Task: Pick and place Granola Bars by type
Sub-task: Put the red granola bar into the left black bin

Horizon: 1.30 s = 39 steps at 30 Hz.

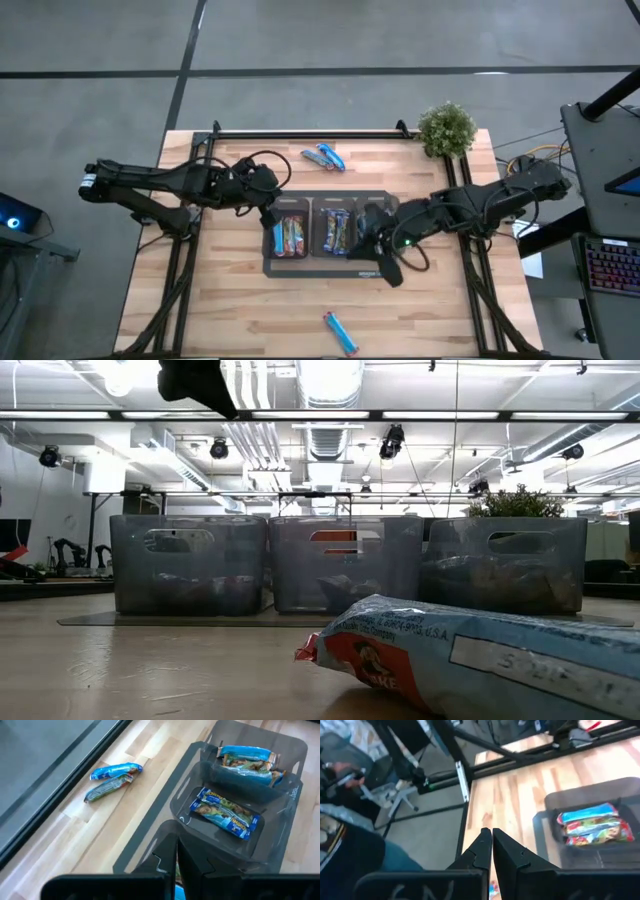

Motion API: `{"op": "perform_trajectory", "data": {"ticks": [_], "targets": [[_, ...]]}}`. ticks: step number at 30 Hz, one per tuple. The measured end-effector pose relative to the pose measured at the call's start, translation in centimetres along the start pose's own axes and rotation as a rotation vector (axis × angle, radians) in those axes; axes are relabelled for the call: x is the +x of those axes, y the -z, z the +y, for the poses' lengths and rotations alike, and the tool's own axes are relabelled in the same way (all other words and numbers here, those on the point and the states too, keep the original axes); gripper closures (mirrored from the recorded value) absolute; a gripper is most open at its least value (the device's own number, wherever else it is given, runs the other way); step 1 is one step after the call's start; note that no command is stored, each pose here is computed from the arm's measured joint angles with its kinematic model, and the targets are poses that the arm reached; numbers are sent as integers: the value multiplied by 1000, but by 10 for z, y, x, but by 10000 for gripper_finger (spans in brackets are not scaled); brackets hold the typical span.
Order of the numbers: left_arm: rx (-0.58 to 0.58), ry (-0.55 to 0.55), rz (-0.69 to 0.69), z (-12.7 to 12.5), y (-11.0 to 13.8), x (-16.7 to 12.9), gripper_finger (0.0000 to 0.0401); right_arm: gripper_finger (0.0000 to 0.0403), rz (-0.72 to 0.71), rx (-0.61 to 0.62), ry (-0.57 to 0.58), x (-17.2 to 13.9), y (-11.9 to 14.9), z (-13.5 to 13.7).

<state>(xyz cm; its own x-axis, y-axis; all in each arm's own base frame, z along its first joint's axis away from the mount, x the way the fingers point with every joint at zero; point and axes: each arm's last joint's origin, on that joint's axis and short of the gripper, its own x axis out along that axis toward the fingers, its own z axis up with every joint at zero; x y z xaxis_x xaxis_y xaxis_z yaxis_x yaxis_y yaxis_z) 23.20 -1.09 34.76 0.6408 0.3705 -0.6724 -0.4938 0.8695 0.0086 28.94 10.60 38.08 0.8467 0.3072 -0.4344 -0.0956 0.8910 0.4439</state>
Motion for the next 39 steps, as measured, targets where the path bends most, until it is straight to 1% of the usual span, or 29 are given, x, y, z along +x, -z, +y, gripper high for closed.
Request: {"op": "perform_trajectory", "data": {"ticks": [4,9,16,24,26,30,34,39], "targets": [[46,2,-4,1,0,-2,401,394,16,7,-36,8,-4,18],[75,12,-7,4,0,-6,401,394,43,86,-82,23,-2,40],[86,22,22,9,5,-14,401,394,135,140,-101,55,18,66],[94,35,13,13,6,-22,401,394,201,175,-94,87,34,83],[104,35,14,13,6,-22,401,394,245,195,-69,92,40,86],[114,29,26,14,7,-22,401,394,331,273,0,100,47,89],[154,19,48,15,10,-22,401,394,390,325,64,105,53,92],[195,18,50,15,10,-22,401,394,397,438,114,115,53,94]]}}
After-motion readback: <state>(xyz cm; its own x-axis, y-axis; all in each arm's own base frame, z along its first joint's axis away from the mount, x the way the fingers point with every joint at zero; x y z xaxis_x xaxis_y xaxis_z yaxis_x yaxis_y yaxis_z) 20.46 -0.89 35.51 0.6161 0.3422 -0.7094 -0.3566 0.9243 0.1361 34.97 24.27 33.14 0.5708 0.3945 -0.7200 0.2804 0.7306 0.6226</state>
